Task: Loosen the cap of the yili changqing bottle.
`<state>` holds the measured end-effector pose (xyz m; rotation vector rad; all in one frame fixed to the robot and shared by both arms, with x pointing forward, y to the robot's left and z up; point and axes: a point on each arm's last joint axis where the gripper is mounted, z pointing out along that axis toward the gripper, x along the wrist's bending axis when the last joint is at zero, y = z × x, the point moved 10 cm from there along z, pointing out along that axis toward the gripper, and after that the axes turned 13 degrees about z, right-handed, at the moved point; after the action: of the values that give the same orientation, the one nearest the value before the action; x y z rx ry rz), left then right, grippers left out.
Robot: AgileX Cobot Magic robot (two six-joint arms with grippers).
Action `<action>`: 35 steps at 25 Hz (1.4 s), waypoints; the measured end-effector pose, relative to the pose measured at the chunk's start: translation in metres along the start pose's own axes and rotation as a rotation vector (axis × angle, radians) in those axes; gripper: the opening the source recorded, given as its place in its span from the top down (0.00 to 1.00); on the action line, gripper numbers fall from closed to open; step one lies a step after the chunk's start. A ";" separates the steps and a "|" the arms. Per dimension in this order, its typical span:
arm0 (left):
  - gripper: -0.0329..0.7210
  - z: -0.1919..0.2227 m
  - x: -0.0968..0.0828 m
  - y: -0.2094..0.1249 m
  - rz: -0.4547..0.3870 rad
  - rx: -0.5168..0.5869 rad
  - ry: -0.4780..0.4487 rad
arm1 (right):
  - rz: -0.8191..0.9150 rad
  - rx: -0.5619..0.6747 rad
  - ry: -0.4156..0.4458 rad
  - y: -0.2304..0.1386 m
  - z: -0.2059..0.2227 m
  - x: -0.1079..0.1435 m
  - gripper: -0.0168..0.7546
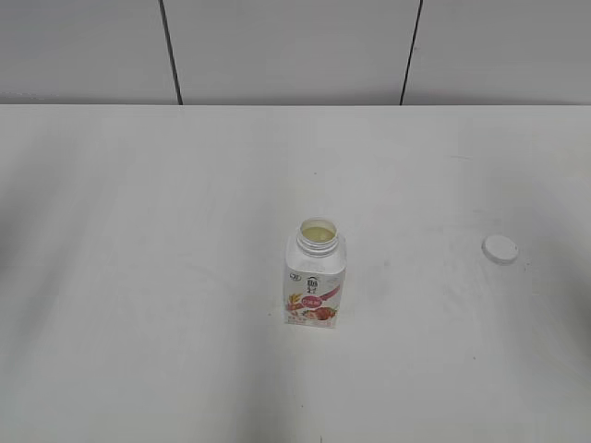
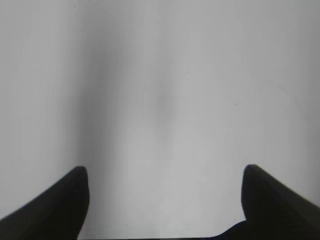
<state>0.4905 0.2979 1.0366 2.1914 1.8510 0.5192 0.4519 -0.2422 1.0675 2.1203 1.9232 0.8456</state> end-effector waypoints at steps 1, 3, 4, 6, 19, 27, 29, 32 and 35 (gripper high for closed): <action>0.21 -0.007 0.000 -0.006 -0.002 -0.022 0.003 | -0.003 -0.012 0.003 -0.005 -0.004 0.000 0.23; 0.21 -0.016 -0.001 -0.020 -0.004 -0.052 0.007 | -0.006 -0.028 0.007 -0.017 -0.009 -0.002 0.23; 0.21 -0.023 -0.001 -0.026 -0.006 -0.076 0.009 | -0.008 -0.035 0.008 -0.024 -0.011 -0.003 0.23; 0.21 -0.031 -0.001 -0.039 -0.009 -0.116 0.014 | -0.014 -0.061 0.014 -0.040 -0.016 -0.006 0.23; 0.21 -0.054 0.002 -0.126 -0.019 -0.333 0.092 | -0.044 -0.166 0.015 -0.109 -0.020 -0.025 0.23; 0.21 -0.049 -0.006 -0.166 -0.037 -0.468 0.094 | -0.087 -0.186 0.014 -0.137 -0.007 -0.035 0.23; 0.21 -0.052 -0.007 -0.171 -0.043 -0.511 0.091 | -0.098 -0.195 0.014 -0.144 -0.004 -0.038 0.23; 0.21 -0.059 -0.010 -0.177 -0.051 -0.579 0.080 | -0.114 -0.241 0.020 -0.149 -0.004 -0.039 0.23; 0.21 -0.064 -0.014 -0.181 -0.056 -0.630 0.067 | -0.138 -0.319 0.032 -0.149 -0.012 -0.038 0.23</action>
<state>0.2995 0.3133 1.0229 1.7093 1.4927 1.0110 0.3163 -0.2574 0.9958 1.7799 1.7842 1.0797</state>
